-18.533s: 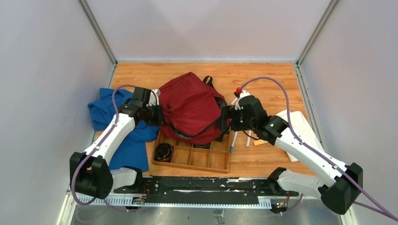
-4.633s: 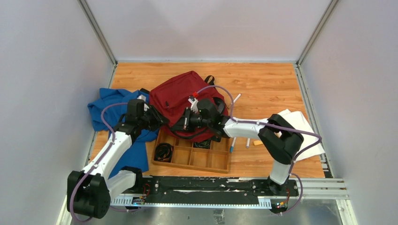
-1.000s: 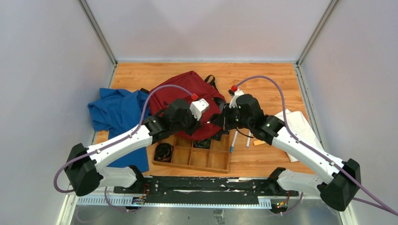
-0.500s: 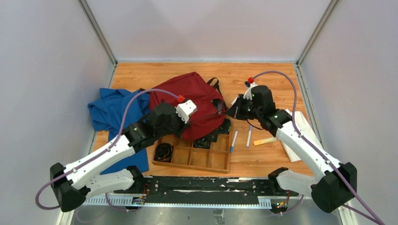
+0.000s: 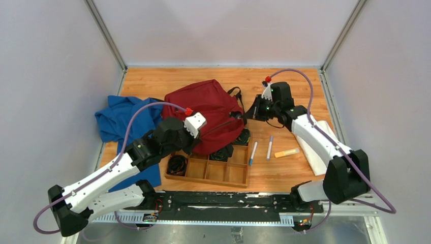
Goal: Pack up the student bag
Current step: Zip the student bag at the center of the board.
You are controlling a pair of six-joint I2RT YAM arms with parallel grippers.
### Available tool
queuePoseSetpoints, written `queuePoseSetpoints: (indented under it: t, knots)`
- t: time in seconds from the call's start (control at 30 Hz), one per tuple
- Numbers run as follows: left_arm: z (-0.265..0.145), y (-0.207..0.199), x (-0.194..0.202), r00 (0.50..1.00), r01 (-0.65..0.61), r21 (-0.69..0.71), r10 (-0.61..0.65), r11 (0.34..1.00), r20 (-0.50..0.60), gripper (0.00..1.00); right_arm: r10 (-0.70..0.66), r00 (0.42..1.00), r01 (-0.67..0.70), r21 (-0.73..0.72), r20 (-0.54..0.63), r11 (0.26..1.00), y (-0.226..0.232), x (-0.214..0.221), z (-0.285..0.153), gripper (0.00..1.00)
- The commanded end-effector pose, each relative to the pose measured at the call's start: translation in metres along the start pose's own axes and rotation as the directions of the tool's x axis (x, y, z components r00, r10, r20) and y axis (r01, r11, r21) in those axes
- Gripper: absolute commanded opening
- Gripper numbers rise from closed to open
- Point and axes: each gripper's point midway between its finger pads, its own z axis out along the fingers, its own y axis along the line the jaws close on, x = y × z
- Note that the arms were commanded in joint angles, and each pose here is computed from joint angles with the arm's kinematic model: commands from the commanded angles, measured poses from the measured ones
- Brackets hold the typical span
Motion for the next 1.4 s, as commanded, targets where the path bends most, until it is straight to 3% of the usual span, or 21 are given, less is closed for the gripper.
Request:
queuePoseSetpoints:
  t: [0.0,0.03,0.07,0.1,0.37,0.57,0.67,0.97,1.07,1.23,1.37]
  knots:
    - [-0.012,-0.006,-0.001,0.999,0.050,0.021,-0.050,0.999,-0.020,0.34,-0.106,0.994,0.107,-0.032,0.032,0.994,0.003,-0.034,0.000,0.00]
    - [-0.012,-0.011,-0.007,0.998,0.057,0.048,-0.056,0.997,-0.021,0.65,-0.120,0.993,0.121,-0.064,0.022,0.991,0.010,-0.033,-0.001,0.00]
    - [-0.009,-0.017,-0.013,0.998,0.064,0.081,-0.062,0.995,-0.033,0.79,-0.135,0.991,0.136,-0.084,0.016,0.987,0.015,-0.030,-0.002,0.00]
    - [-0.007,-0.021,-0.021,0.997,0.073,0.101,-0.070,0.992,-0.033,0.84,-0.151,0.988,0.151,-0.101,0.014,0.983,0.021,-0.028,-0.004,0.00]
    - [0.028,-0.039,-0.101,0.969,0.152,0.209,-0.187,0.966,0.160,0.86,-0.200,0.980,0.194,-0.194,-0.014,0.962,0.049,-0.016,-0.021,0.00]
    - [0.069,-0.044,-0.111,0.964,0.201,0.218,-0.232,0.955,0.128,0.84,-0.213,0.977,0.206,-0.235,-0.005,0.950,0.063,-0.018,-0.029,0.00]
    - [0.084,-0.043,-0.105,0.966,0.215,0.197,-0.237,0.957,0.098,0.80,-0.221,0.975,0.214,-0.240,-0.003,0.947,0.065,-0.019,-0.030,0.00]
    - [0.098,-0.039,-0.092,0.968,0.227,0.167,-0.241,0.960,0.071,0.56,-0.225,0.974,0.216,-0.233,-0.010,0.948,0.063,-0.017,-0.029,0.00]
    - [0.100,-0.039,-0.089,0.970,0.225,0.161,-0.237,0.961,0.059,0.41,-0.229,0.973,0.222,-0.228,-0.008,0.948,0.062,-0.019,-0.028,0.00]
    - [0.103,-0.042,-0.080,0.972,0.226,0.174,-0.233,0.959,0.022,0.01,-0.239,0.971,0.233,-0.185,-0.006,0.955,0.056,-0.027,-0.022,0.00]
    - [0.103,-0.048,-0.071,0.975,0.221,0.202,-0.223,0.954,-0.015,0.00,-0.242,0.970,0.239,-0.136,-0.009,0.961,0.049,-0.035,-0.016,0.00]
